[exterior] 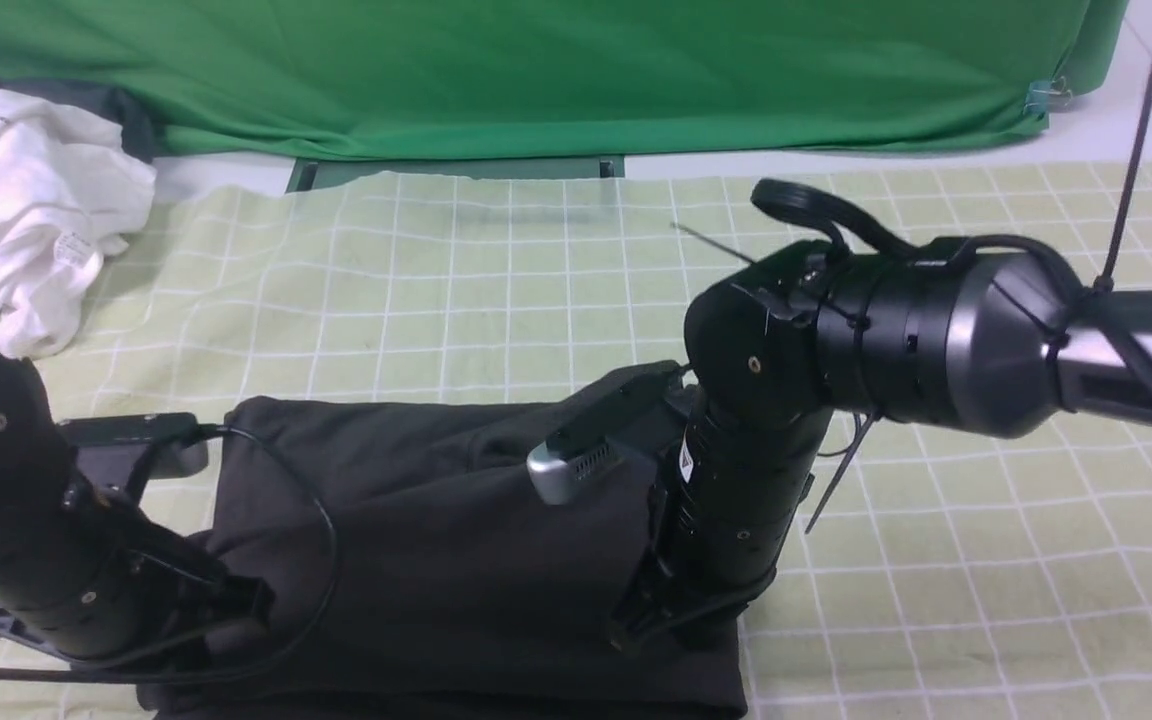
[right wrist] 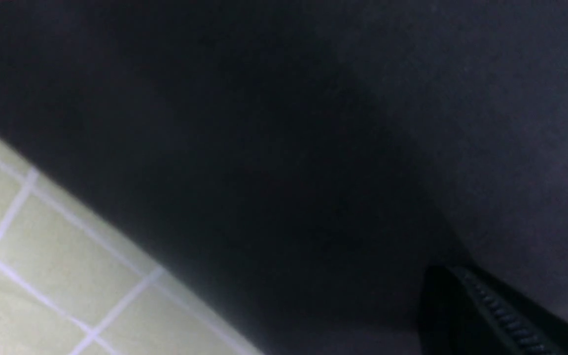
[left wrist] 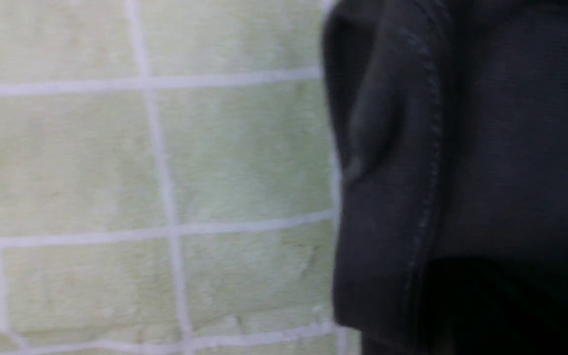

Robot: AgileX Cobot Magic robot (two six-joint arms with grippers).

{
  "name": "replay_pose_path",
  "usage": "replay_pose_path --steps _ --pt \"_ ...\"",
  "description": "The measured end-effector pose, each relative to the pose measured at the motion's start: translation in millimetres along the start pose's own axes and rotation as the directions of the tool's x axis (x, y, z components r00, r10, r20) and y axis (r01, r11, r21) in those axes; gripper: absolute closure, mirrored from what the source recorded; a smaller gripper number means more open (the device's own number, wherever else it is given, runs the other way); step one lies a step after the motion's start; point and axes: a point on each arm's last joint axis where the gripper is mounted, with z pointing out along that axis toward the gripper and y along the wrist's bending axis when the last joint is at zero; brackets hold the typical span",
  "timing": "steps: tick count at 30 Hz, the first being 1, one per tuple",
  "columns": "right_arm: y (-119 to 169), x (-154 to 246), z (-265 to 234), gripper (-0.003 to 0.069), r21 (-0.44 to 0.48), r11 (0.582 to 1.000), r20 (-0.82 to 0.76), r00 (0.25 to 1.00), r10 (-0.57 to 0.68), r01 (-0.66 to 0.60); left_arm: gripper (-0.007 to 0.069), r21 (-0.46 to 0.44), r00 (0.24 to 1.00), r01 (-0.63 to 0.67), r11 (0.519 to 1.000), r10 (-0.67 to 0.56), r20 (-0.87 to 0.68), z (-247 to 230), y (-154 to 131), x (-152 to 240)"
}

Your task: Fold a long-sleeved shirt over a green coffee tablecloth.

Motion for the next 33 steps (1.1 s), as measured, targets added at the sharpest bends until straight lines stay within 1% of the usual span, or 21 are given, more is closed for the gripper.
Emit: replay_pose_path --steps 5,7,10,11,12,14,16,17,19,20,22,24,25,27,28,30,31,32,33 --pt "-1 3 -4 0.0661 0.014 1.0 0.014 1.0 -0.01 0.009 0.0622 -0.006 1.0 0.013 1.0 -0.013 -0.009 -3 0 3" --pt "-1 6 -15 0.0661 0.033 0.999 0.037 0.999 -0.022 0.02 0.0621 -0.005 1.0 0.009 1.0 -0.009 0.003 -10 0 6" --pt "0 15 -54 0.0661 0.077 0.997 0.135 0.99 -0.041 0.031 0.0618 -0.004 0.996 -0.006 1.0 0.006 0.087 -35 -1 16" --pt "0 15 -57 0.0661 0.081 0.996 0.144 0.989 -0.044 0.033 0.0618 -0.005 0.996 -0.007 1.0 0.007 0.092 -37 -1 17" --pt "0 24 -88 0.0661 0.113 0.993 0.228 0.973 -0.042 0.016 0.0618 0.005 0.986 -0.014 1.0 0.013 0.165 -54 -2 25" --pt "-3 38 -124 0.0661 0.156 0.988 0.329 0.943 -0.043 -0.01 0.0616 0.028 0.967 -0.031 0.999 0.023 0.253 -72 -4 35" --pt "-5 54 -156 0.0661 0.199 0.979 0.417 0.907 -0.053 -0.035 0.0615 0.056 0.937 -0.042 0.998 0.02 0.349 -91 -7 47" --pt "-5 56 -160 0.0661 0.204 0.978 0.427 0.903 -0.055 -0.037 0.0615 0.062 0.929 -0.044 0.997 0.018 0.37 -95 -7 51" --pt "-6 76 -191 0.0661 0.24 0.969 0.513 0.855 -0.074 -0.06 0.0615 0.091 0.879 -0.06 0.994 0.009 0.477 -115 -9 67" --pt "-4 99 -219 0.0661 0.258 0.962 0.599 0.796 -0.089 -0.087 0.0615 0.113 0.83 -0.075 0.991 -0.001 0.558 -129 -11 82" --pt "-2 125 -246 0.0661 0.272 0.956 0.69 0.715 -0.115 -0.11 0.0614 0.127 0.759 -0.099 0.987 -0.007 0.651 -144 -12 101" --pt "0 152 -265 0.0661 0.27 0.954 0.763 0.633 -0.131 -0.127 0.0614 0.129 0.695 -0.122 0.984 -0.008 0.719 -155 -12 119" --pt "1 158 -269 0.0661 0.27 0.954 0.777 0.615 -0.136 -0.13 0.0614 0.129 0.687 -0.124 0.984 -0.008 0.726 -156 -12 121" --pt "3 183 -280 0.0661 0.264 0.954 0.836 0.527 -0.154 -0.139 0.0614 0.123 0.623 -0.143 0.982 -0.007 0.782 -163 -11 138" --pt "4 203 -287 0.0661 0.258 0.955 0.875 0.453 -0.169 -0.143 0.0614 0.12 0.6 -0.149 0.981 -0.006 0.8 -165 -11 144" --pt "6 227 -288 0.0661 0.256 0.956 0.912 0.364 -0.189 -0.144 0.0614 0.119 0.558 -0.162 0.98 -0.009 0.83 -169 -10 155" --pt "7 250 -290 0.0661 0.257 0.955 0.939 0.272 -0.21 -0.149 0.0614 0.117 0.527 -0.169 0.979 -0.01 0.85 -172 -10 163" --pt "7 259 -287 0.0661 0.261 0.954 0.945 0.242 -0.221 -0.15 0.0614 0.114 0.51 -0.171 0.979 -0.011 0.86 -172 -10 167" --pt "7 285 -285 0.0661 0.27 0.949 0.958 0.145 -0.248 -0.16 0.0614 0.112 0.496 -0.174 0.978 -0.011 0.868 -173 -10 170"
